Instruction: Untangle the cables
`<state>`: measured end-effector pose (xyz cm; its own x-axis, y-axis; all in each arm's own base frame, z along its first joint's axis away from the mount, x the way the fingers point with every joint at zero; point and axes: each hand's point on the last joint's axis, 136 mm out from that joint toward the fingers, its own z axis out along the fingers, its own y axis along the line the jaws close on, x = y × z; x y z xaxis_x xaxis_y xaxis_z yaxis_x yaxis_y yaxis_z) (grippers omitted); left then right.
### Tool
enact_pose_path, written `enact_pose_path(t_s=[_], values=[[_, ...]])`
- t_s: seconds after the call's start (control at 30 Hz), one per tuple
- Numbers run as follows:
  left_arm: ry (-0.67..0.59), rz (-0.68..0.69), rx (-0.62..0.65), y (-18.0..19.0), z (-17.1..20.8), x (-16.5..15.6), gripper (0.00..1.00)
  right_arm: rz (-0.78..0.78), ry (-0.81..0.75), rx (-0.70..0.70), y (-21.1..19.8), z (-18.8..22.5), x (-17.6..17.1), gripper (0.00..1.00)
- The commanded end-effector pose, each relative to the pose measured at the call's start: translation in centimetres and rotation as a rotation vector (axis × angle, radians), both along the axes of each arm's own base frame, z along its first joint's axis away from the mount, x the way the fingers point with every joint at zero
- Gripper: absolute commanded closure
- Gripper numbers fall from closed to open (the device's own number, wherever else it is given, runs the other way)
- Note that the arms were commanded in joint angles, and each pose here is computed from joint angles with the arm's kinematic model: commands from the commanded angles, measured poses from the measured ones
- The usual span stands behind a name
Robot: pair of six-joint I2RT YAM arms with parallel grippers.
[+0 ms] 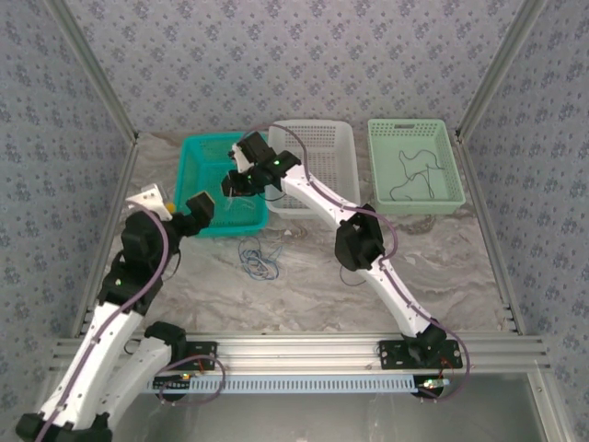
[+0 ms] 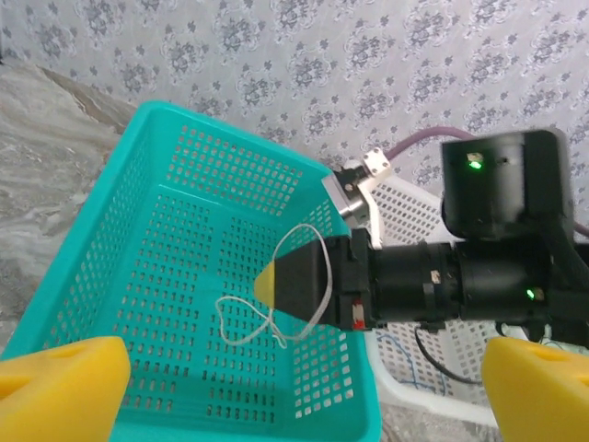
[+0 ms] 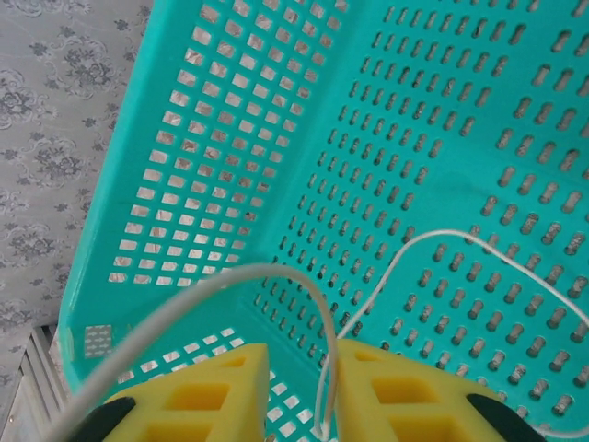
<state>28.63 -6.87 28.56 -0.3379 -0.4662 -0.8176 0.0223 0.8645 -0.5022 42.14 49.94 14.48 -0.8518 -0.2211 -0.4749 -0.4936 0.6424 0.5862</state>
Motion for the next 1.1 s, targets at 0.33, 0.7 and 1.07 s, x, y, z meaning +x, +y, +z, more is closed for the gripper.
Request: enact_pose_path(t_s=[0.33,0.7,1.07], values=[[0.111,-0.481,-0.059,-7.7,-2.8,2.6,0.44,0.049,-0.060,0.119,0.7,6.4,-1.1,0.55],[0.181,-0.432,0.148,-6.4,-6.6,1.9,0.44,0.048,-0.041,0.155,0.6,7.8,-1.3,0.55],[0.174,-0.288,0.304,-4.3,-7.3,3.2,0.41,0.058,-0.028,0.162,0.5,8.1,-1.7,0.55]])
